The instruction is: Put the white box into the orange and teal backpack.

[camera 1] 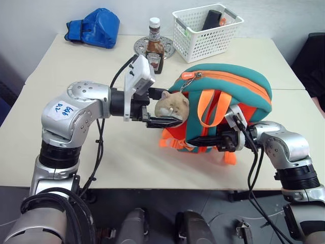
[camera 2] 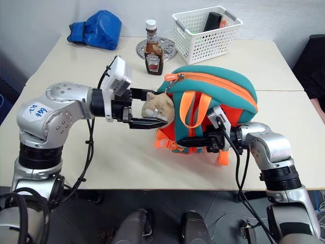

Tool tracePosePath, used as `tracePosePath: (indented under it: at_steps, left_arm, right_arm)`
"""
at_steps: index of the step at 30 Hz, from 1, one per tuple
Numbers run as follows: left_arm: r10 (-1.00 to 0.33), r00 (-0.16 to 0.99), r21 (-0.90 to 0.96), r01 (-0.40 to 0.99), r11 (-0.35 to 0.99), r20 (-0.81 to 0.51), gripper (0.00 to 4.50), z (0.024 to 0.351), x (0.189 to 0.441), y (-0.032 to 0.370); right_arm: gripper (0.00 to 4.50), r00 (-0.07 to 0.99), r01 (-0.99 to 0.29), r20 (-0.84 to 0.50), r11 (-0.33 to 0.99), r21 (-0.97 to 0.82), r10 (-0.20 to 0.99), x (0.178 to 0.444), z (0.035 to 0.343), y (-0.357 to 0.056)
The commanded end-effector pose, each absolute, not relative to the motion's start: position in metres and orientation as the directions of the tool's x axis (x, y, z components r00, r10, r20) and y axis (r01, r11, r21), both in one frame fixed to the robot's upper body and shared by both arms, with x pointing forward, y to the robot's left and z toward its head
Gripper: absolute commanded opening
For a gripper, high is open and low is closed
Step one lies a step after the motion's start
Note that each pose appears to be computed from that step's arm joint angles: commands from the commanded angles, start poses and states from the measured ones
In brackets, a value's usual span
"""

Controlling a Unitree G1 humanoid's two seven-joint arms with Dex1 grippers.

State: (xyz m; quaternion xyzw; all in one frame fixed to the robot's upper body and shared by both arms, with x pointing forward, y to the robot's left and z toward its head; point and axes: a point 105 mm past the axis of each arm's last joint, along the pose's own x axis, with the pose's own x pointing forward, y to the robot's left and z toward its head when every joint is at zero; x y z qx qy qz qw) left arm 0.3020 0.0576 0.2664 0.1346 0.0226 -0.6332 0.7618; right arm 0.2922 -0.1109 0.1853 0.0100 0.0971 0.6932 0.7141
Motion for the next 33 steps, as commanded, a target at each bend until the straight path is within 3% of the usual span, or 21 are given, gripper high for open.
tracePosePath:
  at_steps: [1, 10, 13, 18, 25, 30, 33]
  left_arm:
    - [-0.966, 0.193, 0.195, 0.968, 0.159, -0.169, 4.09, 0.28, 0.301, 0.061]
    - [-0.962, 0.19, 0.228, 0.963, 0.144, -0.195, 1.64, 0.296, 0.301, 0.082]
    - [-0.946, 0.218, 0.273, 0.95, 0.149, -0.241, 1.2, 0.302, 0.305, 0.094]
    - [-0.882, 0.34, 0.375, 0.903, 0.209, -0.327, 1.11, 0.317, 0.33, 0.126]
    - [-0.856, 0.38, 0.456, 0.868, 0.198, -0.352, 1.11, 0.339, 0.347, 0.148]
    - [-0.837, 0.283, 0.401, 0.912, 0.083, -0.469, 1.11, 0.302, 0.337, 0.152]
    - [-0.766, 0.334, 0.42, 0.903, 0.094, -0.549, 1.11, 0.267, 0.346, 0.162]
  right_arm:
    - [0.0, 0.009, -0.992, -0.113, 0.023, 0.122, 0.994, 0.288, 0.19, -0.109]
    - [0.0, 0.013, -0.992, -0.1, 0.026, 0.127, 0.995, 0.287, 0.192, -0.112]
    - [0.0, 0.018, -0.991, -0.09, 0.03, 0.133, 0.996, 0.287, 0.194, -0.114]
    - [0.0, -0.022, -0.986, -0.034, -0.016, 0.168, 0.999, 0.273, 0.206, -0.123]
    - [0.0, -0.034, -0.976, 0.011, -0.035, 0.213, 0.999, 0.259, 0.214, -0.133]
    - [0.0, -0.022, -0.978, 0.028, -0.027, 0.208, 0.999, 0.259, 0.215, -0.129]
    - [0.0, -0.023, -0.979, 0.037, -0.029, 0.203, 0.999, 0.258, 0.216, -0.127]
